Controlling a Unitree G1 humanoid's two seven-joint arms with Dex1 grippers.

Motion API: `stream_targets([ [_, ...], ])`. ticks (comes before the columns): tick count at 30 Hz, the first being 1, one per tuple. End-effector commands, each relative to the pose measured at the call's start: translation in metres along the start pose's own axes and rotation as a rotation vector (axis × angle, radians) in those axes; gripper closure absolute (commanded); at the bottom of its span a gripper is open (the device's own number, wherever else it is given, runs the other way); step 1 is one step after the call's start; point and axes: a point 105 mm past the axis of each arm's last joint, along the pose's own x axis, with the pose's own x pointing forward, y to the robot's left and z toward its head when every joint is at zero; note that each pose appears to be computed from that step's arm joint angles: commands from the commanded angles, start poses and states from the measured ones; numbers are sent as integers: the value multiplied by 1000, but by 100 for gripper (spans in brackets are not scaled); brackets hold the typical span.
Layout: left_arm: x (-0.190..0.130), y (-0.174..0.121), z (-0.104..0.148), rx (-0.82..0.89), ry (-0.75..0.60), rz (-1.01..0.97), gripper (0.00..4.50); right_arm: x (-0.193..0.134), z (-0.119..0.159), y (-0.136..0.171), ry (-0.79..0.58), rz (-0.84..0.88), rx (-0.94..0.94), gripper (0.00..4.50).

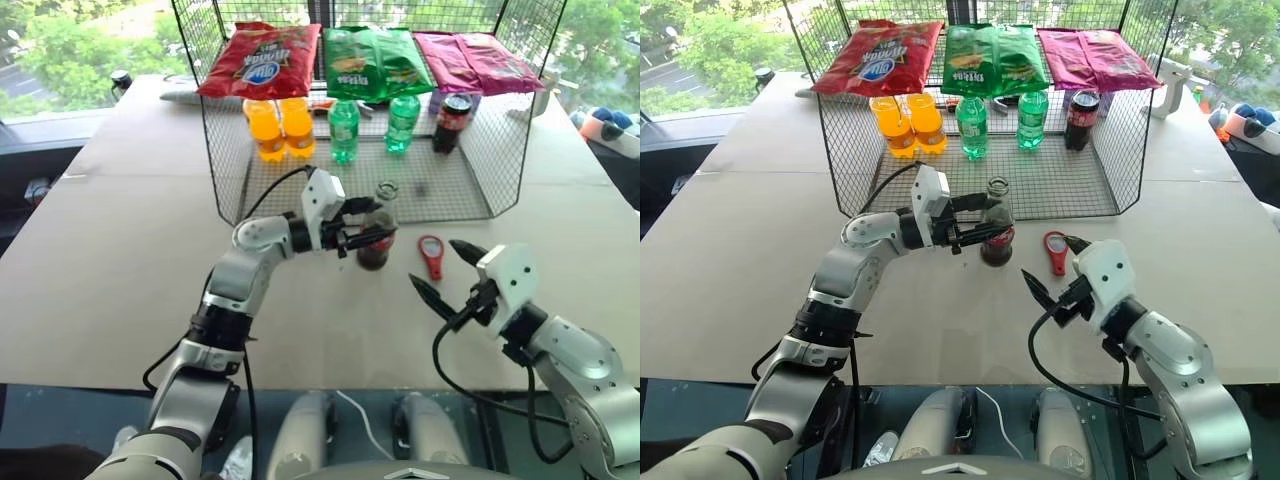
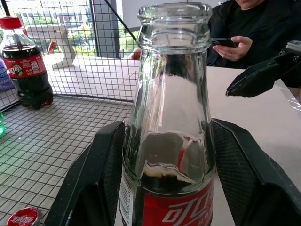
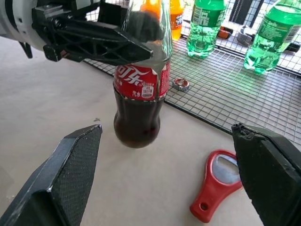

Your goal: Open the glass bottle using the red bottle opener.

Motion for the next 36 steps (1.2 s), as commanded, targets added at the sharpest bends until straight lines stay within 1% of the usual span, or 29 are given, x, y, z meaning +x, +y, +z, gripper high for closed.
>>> stream_targets([
  [1, -9, 8, 12, 47, -27, 50, 227, -6, 17, -3, -65, -30, -38, 3],
  [8, -12, 9, 13, 37, -35, 58, 227, -6, 17, -1, -71, -36, -30, 3],
  [10, -13, 9, 14, 34, -37, 58, 126, -5, 17, -1, -71, -37, -30, 0],
  [11, -13, 9, 14, 32, -37, 57, 90, -5, 17, -2, -70, -38, -30, 0],
  [13, -12, 8, 14, 31, -40, 57, 42, -5, 17, -2, -70, -39, -30, 0],
  [14, -12, 8, 14, 30, -40, 56, 6, -5, 16, -3, -71, -39, -30, 0],
  [24, -13, 5, 18, 36, -55, 46, 6, -2, 19, -2, -79, -30, -37, 0],
  [30, -23, -2, 27, 77, -80, 28, 6, -1, 21, -3, -87, -26, -44, 0],
  [36, -30, -3, 35, 130, -96, 55, 6, -3, 23, -4, -87, -19, -51, 0],
])
